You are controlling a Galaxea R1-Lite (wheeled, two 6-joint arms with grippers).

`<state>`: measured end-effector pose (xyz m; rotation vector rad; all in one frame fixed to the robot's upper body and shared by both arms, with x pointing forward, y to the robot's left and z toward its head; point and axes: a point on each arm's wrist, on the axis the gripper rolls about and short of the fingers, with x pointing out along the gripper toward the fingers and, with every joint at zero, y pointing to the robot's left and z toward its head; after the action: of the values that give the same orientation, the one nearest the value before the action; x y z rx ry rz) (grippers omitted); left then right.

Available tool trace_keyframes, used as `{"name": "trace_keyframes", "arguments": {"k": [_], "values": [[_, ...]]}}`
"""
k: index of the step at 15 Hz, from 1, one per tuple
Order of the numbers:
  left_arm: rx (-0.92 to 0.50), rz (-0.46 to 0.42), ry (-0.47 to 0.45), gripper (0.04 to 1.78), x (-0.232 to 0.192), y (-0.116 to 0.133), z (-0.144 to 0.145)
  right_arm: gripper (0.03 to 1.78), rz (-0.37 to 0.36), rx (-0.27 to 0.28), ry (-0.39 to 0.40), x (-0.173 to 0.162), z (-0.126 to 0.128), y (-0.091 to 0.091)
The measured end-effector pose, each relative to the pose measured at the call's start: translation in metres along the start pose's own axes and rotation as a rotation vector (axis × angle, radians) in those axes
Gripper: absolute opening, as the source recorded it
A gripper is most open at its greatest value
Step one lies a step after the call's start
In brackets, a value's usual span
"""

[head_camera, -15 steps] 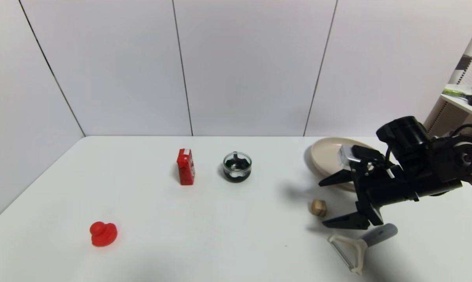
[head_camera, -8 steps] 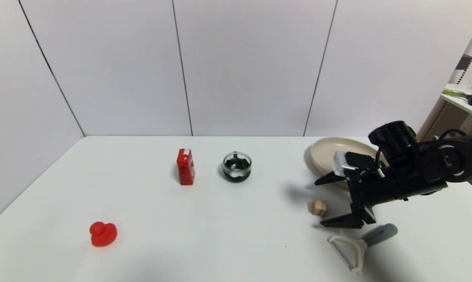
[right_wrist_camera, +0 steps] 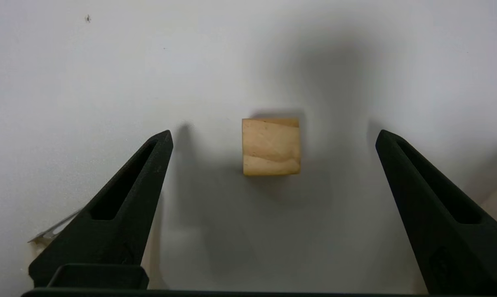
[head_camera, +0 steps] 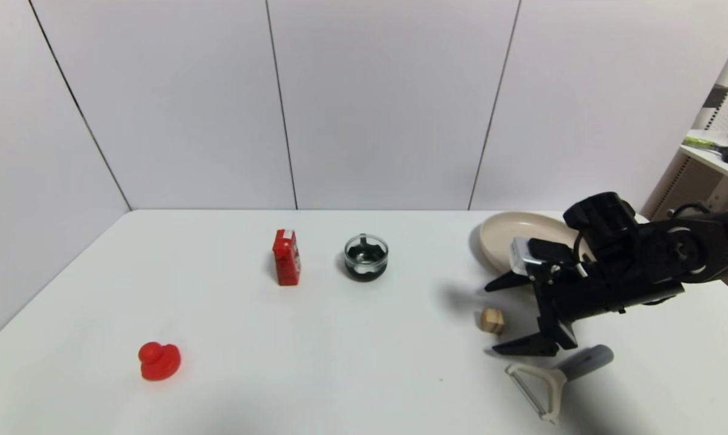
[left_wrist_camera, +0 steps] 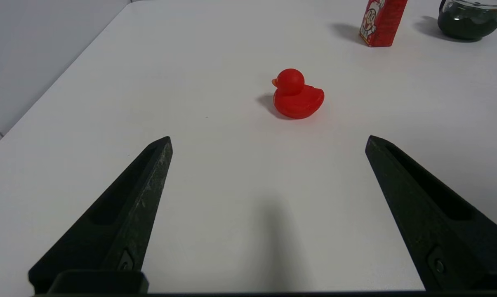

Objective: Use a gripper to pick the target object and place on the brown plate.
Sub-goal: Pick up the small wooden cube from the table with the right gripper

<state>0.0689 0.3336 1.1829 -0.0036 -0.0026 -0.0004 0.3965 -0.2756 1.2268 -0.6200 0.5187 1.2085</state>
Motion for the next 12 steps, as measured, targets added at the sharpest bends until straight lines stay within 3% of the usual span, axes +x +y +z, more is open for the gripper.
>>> {"name": "trace_keyframes", "arguments": {"k": [10,11,12], "values": [[0.0,0.0,0.0,1.69,0.0,0.0,0.0,1.7,0.021,0.014,0.01,0.01,-0.004,-0.003],[0.0,0.0,0.0,1.69,0.0,0.0,0.0,1.64,0.023,0.015,0.011,0.011,-0.004,-0.004],[0.0,0.0,0.0,1.69,0.0,0.0,0.0,1.46,0.024,0.017,0.012,0.012,-0.005,-0.005]]}}
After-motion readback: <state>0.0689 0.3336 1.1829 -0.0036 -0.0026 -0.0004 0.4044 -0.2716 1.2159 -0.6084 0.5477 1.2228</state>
